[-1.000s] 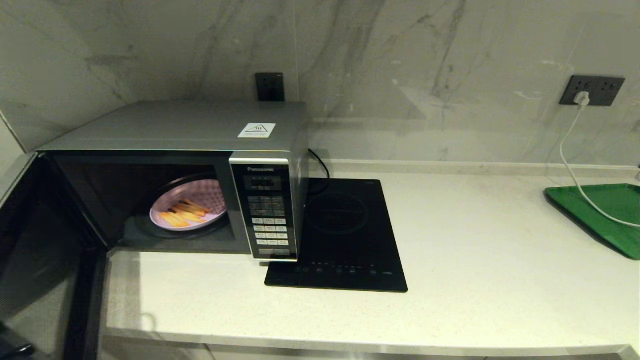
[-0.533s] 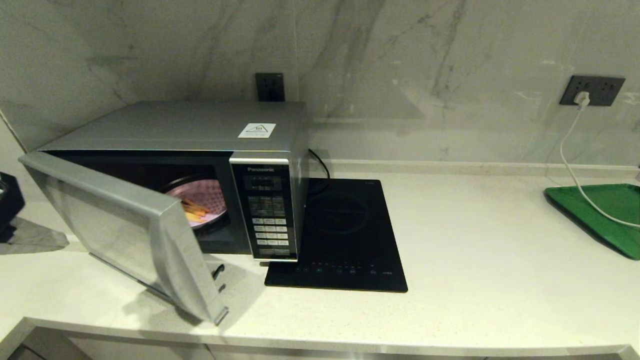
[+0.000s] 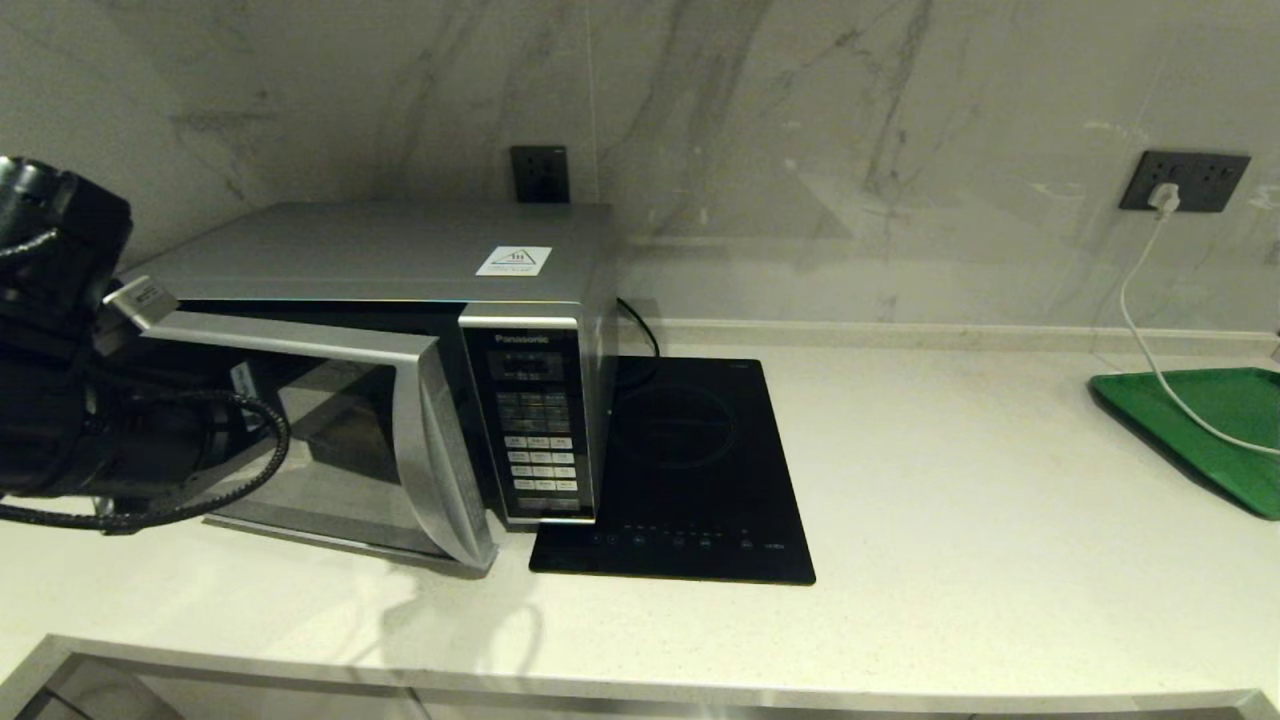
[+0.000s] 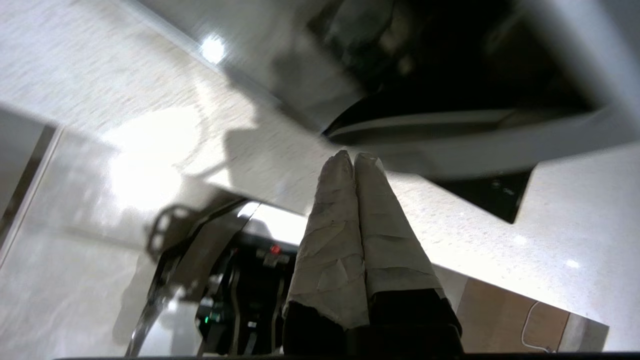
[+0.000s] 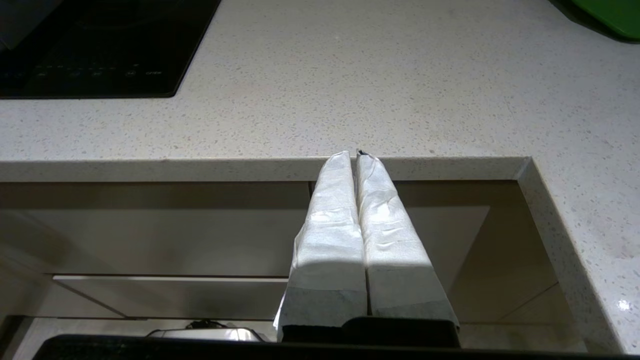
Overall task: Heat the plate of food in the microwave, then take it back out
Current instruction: Close the microwave oven
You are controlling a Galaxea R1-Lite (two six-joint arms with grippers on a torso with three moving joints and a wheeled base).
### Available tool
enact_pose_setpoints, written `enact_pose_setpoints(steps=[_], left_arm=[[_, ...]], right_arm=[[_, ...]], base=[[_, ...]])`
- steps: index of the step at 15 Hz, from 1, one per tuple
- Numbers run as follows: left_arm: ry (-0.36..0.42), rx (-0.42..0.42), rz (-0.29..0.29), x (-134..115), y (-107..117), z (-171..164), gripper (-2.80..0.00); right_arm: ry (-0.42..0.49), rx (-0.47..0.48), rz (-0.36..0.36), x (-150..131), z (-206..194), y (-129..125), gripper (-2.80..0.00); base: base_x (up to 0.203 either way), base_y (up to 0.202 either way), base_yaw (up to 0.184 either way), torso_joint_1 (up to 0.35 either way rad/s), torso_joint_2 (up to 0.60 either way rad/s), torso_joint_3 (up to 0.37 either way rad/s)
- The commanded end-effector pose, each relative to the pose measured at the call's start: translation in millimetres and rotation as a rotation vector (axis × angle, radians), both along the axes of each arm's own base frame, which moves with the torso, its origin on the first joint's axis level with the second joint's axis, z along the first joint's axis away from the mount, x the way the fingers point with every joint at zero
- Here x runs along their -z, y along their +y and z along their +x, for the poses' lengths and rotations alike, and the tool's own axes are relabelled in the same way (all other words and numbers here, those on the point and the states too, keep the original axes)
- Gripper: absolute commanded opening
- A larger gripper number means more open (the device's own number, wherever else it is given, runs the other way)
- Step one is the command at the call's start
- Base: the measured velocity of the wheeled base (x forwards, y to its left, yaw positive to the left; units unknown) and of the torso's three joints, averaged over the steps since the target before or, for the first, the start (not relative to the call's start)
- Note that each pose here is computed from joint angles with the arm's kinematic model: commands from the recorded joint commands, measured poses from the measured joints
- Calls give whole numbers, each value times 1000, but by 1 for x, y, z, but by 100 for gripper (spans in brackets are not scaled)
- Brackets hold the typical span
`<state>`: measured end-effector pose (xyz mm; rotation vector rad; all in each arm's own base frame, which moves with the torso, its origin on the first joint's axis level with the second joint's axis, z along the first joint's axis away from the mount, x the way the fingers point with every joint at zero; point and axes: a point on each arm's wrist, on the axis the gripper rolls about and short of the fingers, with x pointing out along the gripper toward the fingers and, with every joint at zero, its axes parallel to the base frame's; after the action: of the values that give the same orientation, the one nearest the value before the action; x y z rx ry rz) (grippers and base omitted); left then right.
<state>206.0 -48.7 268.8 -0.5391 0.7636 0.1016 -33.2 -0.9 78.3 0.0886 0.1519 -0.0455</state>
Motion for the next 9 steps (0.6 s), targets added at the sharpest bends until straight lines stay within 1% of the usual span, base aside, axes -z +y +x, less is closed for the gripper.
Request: enact_pose_setpoints(steps=[1, 2, 5, 9], left_arm=[[-9, 26, 13, 8, -15, 16, -280], [-14, 27, 24, 11, -19, 21, -280], [-29, 37, 27, 15, -26, 31, -280], [-78, 52, 14, 14, -33, 39, -280]], right_arm=[[1, -1, 1, 0, 0, 0, -280], [1, -1, 2, 0, 0, 0, -280], [1, 0, 0, 0, 0, 0, -280], [1, 0, 1, 0, 0, 0, -280]], base=[[0, 0, 0, 0, 0, 0], [0, 0, 0, 0, 0, 0], [0, 0, 0, 0, 0, 0], [0, 0, 0, 0, 0, 0]])
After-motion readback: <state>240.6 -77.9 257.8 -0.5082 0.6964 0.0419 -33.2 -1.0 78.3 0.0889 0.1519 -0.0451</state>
